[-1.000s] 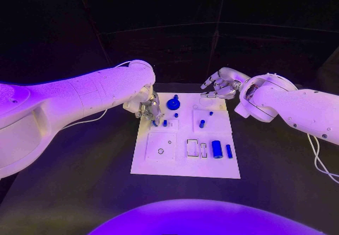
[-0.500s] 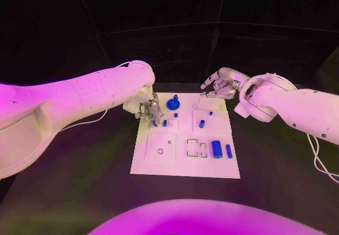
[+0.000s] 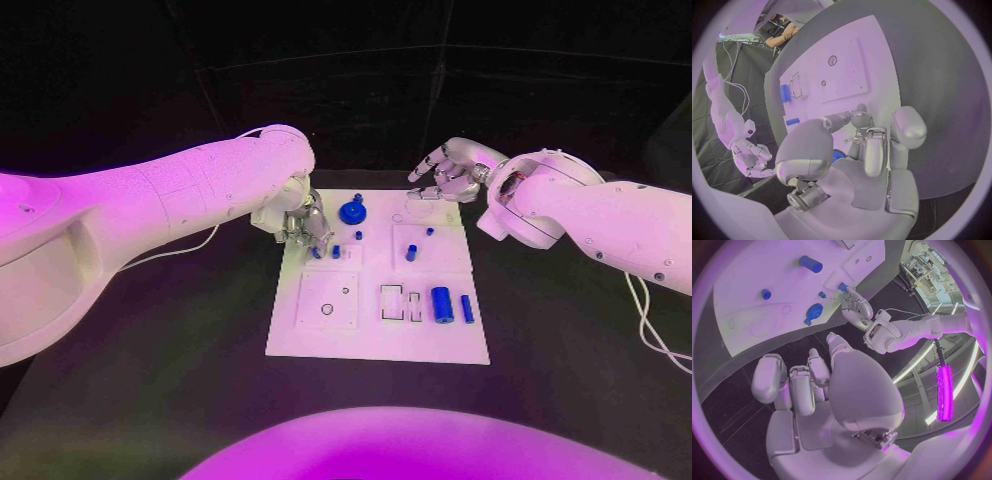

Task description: Assemble the parts on the task board

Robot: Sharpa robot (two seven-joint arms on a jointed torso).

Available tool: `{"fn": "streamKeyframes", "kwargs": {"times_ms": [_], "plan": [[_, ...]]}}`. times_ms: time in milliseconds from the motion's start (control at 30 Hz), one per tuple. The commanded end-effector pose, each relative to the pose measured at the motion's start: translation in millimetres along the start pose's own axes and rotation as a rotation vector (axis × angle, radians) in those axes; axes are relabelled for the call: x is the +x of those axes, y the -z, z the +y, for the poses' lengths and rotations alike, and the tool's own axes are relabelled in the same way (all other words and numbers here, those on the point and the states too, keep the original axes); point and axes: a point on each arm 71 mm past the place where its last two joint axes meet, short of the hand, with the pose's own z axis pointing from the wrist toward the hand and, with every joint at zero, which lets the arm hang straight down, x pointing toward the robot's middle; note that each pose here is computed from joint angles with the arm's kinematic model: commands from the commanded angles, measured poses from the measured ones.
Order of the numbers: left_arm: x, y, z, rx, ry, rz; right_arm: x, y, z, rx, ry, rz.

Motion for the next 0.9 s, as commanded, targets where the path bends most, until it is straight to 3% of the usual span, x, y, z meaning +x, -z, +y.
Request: {"fn": "streamKeyframes", "kwargs": {"times_ms": [33, 900], "plan": [[2.2, -2.4, -3.1, 0.013, 0.019, -0.002, -0.4, -0.3, 1.8, -0.011, 0.003, 0.004], [-1.3, -3.0, 2.8, 0.015, 0.043, -0.017, -0.3, -0.3, 1.6, -0.012, 0.003, 0.005]]}}
